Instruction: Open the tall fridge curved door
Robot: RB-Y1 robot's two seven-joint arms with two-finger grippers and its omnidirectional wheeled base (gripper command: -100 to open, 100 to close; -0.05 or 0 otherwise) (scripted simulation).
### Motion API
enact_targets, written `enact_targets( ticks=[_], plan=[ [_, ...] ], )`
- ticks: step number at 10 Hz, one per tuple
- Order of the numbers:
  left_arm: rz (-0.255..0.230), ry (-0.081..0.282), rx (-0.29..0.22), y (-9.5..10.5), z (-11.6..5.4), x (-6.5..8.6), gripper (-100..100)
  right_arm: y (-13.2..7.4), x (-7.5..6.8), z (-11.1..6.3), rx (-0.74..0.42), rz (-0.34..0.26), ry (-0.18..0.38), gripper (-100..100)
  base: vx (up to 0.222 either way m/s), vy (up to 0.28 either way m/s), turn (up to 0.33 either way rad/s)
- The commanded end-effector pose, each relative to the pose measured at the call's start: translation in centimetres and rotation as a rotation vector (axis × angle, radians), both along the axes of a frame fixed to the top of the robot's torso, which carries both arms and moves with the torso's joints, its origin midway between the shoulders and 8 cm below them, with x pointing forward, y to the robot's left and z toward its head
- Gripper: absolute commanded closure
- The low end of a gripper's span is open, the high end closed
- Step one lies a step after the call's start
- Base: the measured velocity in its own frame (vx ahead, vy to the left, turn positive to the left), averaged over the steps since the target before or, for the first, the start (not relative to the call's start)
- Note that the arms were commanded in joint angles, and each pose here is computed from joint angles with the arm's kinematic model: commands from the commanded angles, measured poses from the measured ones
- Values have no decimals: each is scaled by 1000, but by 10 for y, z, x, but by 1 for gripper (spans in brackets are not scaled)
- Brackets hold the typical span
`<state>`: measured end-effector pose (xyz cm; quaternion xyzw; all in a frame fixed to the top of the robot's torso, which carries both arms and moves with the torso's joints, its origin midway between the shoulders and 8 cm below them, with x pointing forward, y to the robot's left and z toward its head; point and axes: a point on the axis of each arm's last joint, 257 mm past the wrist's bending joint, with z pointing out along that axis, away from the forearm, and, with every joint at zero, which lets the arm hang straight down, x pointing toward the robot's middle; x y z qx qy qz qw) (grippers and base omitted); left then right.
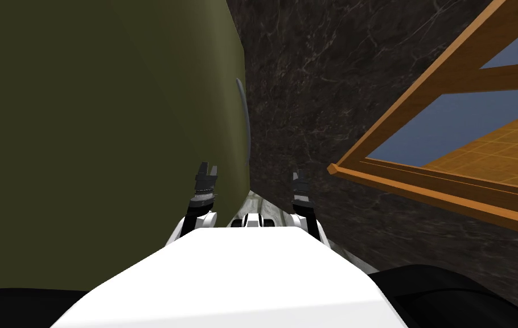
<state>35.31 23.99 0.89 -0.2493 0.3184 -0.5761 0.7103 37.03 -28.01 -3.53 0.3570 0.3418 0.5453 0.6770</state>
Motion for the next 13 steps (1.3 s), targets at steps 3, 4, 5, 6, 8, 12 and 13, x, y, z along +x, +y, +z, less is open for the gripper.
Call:
enact_targets(
  ticks=[3, 4, 5, 6, 8, 12, 13],
  plan=[
    [-55, 89, 74, -7, -18, 42, -100, 0, 0, 0, 0, 0, 0, 0, -4, 3, -57],
    [-59, 83, 74, -9, -14, 45, -100, 0, 0, 0, 0, 0, 0, 0, -1, 4, -21],
    [-66, 111, 84, -9, -18, 58, -100, 0, 0, 0, 0, 0, 0, 0, -1, 2, -50],
    [-73, 130, 93, -9, -21, 69, -100, 0, 0, 0, 0, 0, 0, 0, -2, 3, -87],
    [-80, 155, 102, -10, -21, 86, -100, 0, 0, 0, 0, 0, 0, 0, -2, 3, -36],
    [-89, 200, 118, -11, -18, 118, -100, 0, 0, 0, 0, 0, 0, 0, -2, 3, -46],
    [-93, 191, 119, -14, -12, 121, -100, 0, 0, 0, 0, 0, 0, 0, -2, 4, -31]
  ],
)
